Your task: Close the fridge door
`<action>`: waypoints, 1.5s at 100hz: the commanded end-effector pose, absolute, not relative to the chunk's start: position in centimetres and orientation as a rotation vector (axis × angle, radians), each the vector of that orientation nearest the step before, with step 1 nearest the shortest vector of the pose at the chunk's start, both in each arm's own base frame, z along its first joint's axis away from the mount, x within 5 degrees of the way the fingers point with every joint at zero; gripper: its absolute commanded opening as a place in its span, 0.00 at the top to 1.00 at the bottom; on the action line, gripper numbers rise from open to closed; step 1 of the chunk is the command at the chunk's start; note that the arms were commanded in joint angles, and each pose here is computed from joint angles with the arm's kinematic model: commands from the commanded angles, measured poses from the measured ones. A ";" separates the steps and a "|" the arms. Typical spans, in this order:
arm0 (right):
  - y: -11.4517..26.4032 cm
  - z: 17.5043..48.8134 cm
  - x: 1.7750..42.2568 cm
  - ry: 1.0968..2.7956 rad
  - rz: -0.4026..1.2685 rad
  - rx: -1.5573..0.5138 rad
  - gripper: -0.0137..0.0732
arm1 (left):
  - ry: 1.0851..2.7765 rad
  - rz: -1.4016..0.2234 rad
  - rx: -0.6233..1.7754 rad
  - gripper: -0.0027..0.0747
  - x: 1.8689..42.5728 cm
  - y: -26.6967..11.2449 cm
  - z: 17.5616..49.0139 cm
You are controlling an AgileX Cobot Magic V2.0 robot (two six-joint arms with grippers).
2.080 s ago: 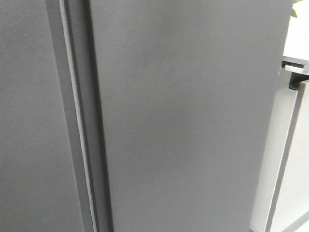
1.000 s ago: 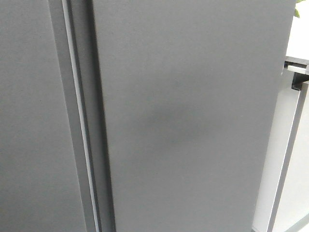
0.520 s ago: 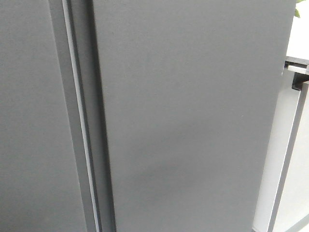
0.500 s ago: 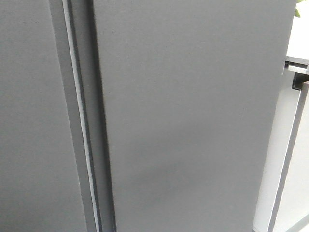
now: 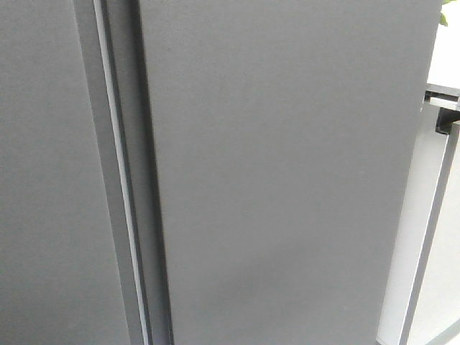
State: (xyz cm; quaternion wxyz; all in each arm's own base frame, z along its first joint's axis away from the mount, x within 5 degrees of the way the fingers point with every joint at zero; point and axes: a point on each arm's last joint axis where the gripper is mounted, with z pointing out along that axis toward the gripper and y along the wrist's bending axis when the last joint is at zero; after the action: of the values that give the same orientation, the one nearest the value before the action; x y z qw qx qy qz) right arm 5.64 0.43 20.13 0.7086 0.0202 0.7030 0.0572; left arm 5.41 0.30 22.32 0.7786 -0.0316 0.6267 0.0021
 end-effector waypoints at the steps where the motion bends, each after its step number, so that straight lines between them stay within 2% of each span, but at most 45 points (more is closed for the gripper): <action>1: 0.0 20.4 5.5 1.467 0.096 0.073 0.90 | 1.296 0.000 -0.071 0.99 5.3 0.3 21.9; 150: 0.1 20.5 5.5 1.453 0.100 0.054 0.90 | 1.296 0.000 -0.071 0.99 5.3 0.3 21.9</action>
State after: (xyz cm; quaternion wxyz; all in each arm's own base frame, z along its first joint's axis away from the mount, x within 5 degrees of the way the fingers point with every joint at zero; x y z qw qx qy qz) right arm 5.65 0.10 20.39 0.7193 0.0318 0.6924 0.0467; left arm 5.41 0.30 22.32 0.7786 -0.0316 0.6267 0.0021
